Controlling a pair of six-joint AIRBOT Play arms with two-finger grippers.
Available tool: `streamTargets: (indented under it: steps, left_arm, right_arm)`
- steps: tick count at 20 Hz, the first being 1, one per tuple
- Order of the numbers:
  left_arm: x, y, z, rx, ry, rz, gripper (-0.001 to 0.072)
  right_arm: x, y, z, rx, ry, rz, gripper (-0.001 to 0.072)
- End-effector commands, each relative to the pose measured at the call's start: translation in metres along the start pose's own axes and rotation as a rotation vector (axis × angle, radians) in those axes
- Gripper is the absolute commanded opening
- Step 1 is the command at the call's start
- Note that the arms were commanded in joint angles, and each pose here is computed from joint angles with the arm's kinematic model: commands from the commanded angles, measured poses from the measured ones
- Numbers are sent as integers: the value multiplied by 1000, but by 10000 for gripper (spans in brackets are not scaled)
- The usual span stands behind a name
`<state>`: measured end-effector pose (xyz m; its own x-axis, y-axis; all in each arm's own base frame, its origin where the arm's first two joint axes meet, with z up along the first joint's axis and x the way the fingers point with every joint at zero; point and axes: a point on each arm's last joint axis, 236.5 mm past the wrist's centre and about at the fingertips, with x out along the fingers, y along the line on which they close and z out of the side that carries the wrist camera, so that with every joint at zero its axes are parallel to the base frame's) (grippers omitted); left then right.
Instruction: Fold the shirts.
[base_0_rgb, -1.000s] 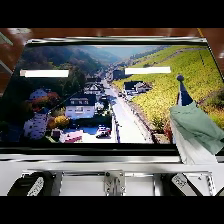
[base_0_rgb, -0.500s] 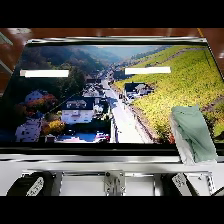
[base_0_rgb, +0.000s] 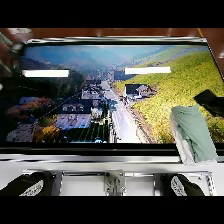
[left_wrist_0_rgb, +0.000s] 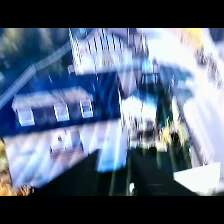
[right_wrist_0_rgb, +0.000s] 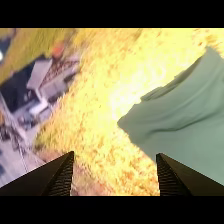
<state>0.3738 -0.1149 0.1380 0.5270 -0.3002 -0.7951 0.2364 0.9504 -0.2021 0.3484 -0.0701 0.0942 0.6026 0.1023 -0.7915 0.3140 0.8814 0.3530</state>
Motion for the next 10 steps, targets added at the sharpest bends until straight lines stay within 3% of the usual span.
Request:
streamTargets:
  steps: [1, 3, 4, 10]
  left_arm:
    - [51, -3, -75, 12, 379, 6, 656]
    - [62, 6, -93, 3, 471, 34, 618]
    - [66, 9, -90, 6, 453, 41, 510]
    - [84, 10, -47, -35, 261, 50, 495]
  right_arm:
    - [37, 46, -70, -192, 293, 19, 619]
    - [49, 54, -93, -206, 398, 36, 619]
    - [52, 57, -100, -220, 425, 38, 619]
    - [54, 65, -103, -226, 433, 58, 619]
